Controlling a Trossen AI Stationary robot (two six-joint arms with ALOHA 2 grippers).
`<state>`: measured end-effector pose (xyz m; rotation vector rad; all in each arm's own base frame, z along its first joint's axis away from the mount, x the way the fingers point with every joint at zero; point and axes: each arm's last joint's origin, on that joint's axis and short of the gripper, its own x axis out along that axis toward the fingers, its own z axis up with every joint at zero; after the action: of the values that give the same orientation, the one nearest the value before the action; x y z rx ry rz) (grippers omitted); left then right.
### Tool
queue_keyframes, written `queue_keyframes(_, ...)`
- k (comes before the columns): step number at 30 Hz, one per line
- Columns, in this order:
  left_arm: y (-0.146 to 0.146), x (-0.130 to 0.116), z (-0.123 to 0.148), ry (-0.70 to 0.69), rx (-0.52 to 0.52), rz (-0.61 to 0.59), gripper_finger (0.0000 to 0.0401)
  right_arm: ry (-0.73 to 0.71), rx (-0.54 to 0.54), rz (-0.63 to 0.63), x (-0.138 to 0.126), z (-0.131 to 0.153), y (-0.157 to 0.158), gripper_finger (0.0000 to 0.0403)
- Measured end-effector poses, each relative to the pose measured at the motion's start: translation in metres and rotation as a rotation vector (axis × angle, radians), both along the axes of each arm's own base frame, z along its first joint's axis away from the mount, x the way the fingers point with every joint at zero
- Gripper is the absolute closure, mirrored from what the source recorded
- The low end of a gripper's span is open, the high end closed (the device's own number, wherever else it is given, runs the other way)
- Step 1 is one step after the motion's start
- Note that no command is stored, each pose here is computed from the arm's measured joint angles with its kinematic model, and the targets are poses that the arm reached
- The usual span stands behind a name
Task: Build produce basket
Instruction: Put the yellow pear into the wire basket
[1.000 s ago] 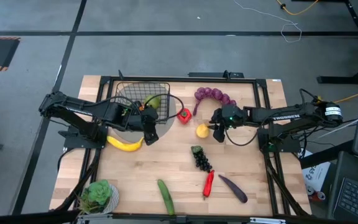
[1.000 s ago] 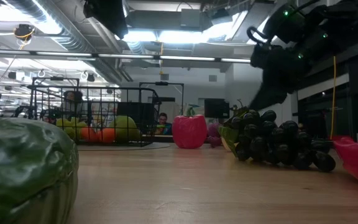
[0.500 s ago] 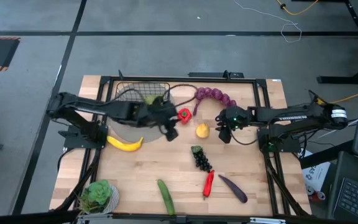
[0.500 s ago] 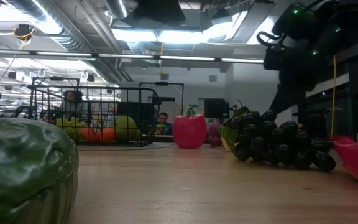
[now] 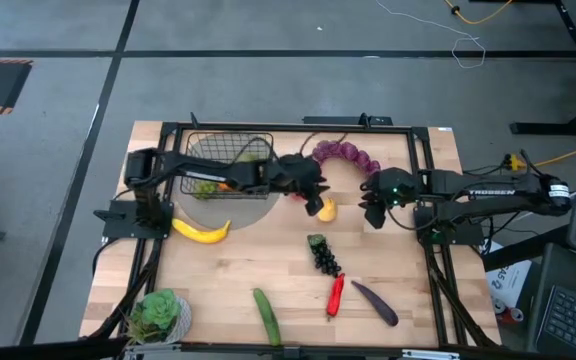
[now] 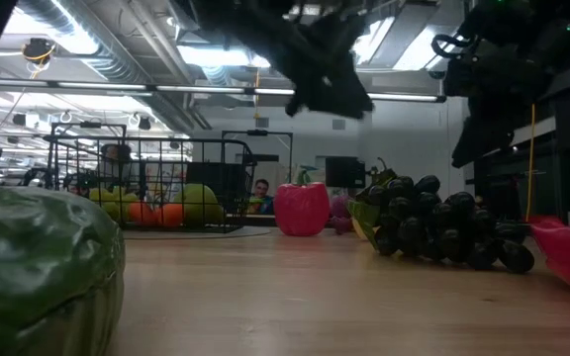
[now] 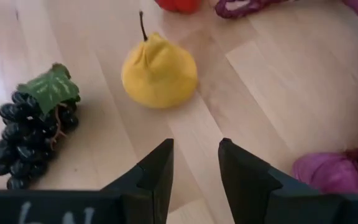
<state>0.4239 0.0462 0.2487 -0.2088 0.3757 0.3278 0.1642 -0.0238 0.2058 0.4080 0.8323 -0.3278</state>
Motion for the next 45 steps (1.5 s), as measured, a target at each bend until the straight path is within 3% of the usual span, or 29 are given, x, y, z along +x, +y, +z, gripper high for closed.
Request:
queue_keyframes(14,-0.004,0.02,-0.054,0.088,0.003,-0.008,0.0289,0.016,-0.002,0.004,-0.001,-0.001,0.0,0.0274)
queue_keyframes(20,-0.005,0.028,-0.068,0.039,0.007,-0.01,0.0289,0.032,-0.003,0.005,-0.002,-0.002,0.0,0.0274)
queue_keyframes(28,-0.006,0.029,-0.067,0.026,0.016,0.004,0.0289,0.046,-0.006,0.011,-0.003,-0.003,0.0,0.0274)
queue_keyframes(36,-0.009,0.03,-0.067,0.014,-0.036,-0.102,0.0289,0.047,-0.012,0.019,-0.003,-0.003,0.0,0.0274)
queue_keyframes(45,-0.009,0.032,-0.062,-0.041,-0.033,-0.11,0.0289,0.049,-0.011,0.019,-0.003,-0.003,0.0,0.0274)
